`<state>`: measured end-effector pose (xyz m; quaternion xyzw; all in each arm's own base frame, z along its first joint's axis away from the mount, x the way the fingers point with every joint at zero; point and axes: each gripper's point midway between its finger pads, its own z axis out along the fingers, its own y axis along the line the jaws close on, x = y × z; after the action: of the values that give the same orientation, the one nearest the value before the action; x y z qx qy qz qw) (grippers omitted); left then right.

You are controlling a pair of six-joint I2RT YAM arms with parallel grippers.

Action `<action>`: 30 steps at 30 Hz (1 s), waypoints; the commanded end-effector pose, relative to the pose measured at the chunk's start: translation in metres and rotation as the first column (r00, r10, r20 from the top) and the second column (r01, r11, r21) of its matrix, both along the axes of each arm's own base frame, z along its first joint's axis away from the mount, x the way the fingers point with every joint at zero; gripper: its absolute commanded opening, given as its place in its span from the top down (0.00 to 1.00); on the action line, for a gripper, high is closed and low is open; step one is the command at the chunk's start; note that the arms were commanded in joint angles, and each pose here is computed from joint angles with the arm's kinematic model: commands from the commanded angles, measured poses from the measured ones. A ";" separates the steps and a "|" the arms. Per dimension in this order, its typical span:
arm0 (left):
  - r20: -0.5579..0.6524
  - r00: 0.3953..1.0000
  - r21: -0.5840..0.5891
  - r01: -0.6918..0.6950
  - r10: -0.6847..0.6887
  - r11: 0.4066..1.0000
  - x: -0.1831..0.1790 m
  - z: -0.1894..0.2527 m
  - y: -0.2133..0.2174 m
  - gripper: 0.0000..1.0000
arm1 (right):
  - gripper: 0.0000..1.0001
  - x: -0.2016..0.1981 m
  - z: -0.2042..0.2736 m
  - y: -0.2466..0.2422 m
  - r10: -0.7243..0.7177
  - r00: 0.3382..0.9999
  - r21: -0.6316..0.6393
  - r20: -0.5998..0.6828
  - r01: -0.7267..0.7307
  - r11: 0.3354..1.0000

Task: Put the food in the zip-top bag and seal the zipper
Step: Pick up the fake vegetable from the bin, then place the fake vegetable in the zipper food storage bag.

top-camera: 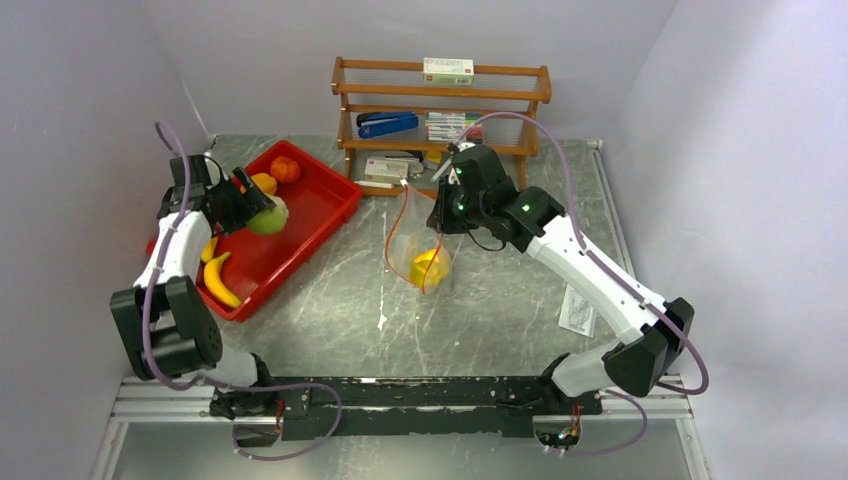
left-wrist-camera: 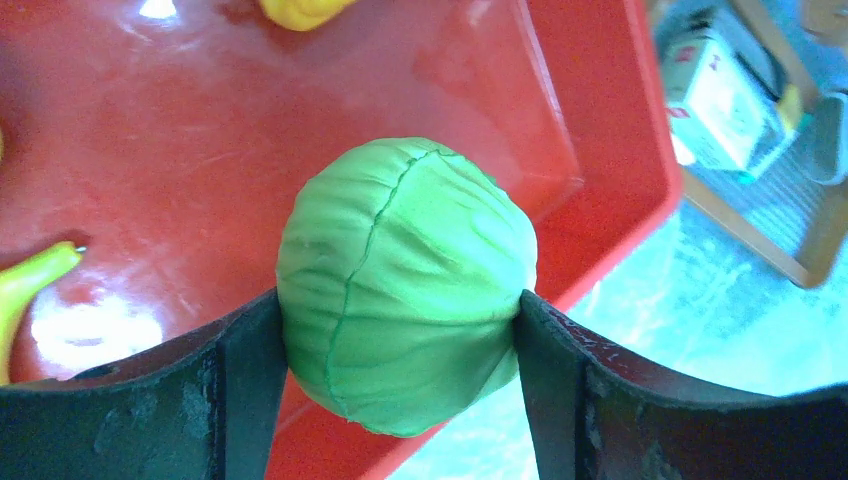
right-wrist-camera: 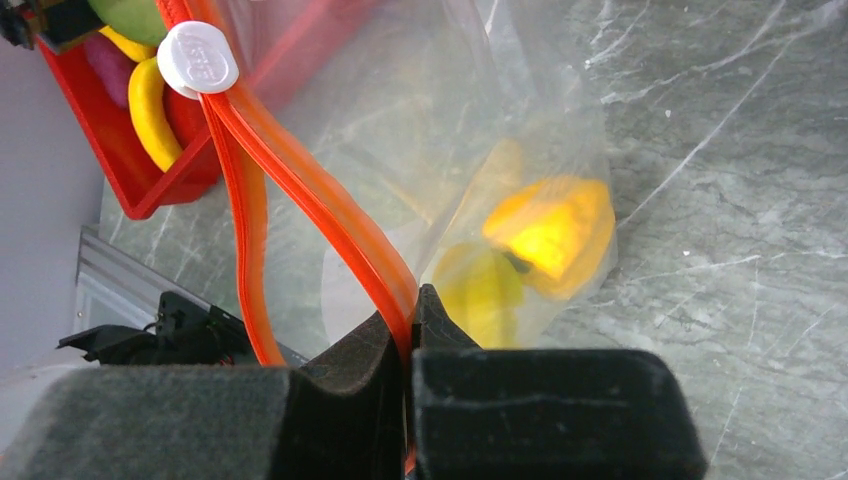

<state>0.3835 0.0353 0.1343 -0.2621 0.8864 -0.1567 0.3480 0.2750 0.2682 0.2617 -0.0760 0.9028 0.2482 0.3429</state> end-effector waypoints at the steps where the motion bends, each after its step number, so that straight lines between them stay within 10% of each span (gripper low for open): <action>1: 0.123 0.985 -0.058 0.130 -0.122 0.990 -0.007 0.037 -0.032 0.32 | 1.00 0.003 -0.002 0.009 0.004 1.000 0.028 0.001 -0.004 1.000; 15: 0.386 0.830 -0.076 0.463 -0.402 0.883 -0.051 0.134 -0.131 0.32 | 1.00 0.011 -0.023 0.014 -0.001 0.999 -0.015 -0.044 0.001 1.000; 23: 0.603 0.620 -0.178 0.718 -0.503 0.673 -0.103 0.188 -0.211 0.32 | 1.00 0.012 -0.026 0.018 -0.001 0.998 -0.018 -0.057 0.000 1.000; 30: 0.612 0.573 -0.215 0.784 -0.545 0.583 -0.122 0.191 -0.248 0.31 | 1.00 0.013 -0.023 0.022 0.002 0.999 -0.009 -0.053 -0.002 1.000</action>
<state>0.2723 -0.1934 0.3060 0.0497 0.7633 -0.5058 0.3988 0.2849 0.2825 0.2247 -0.0713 0.9212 0.2301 0.3056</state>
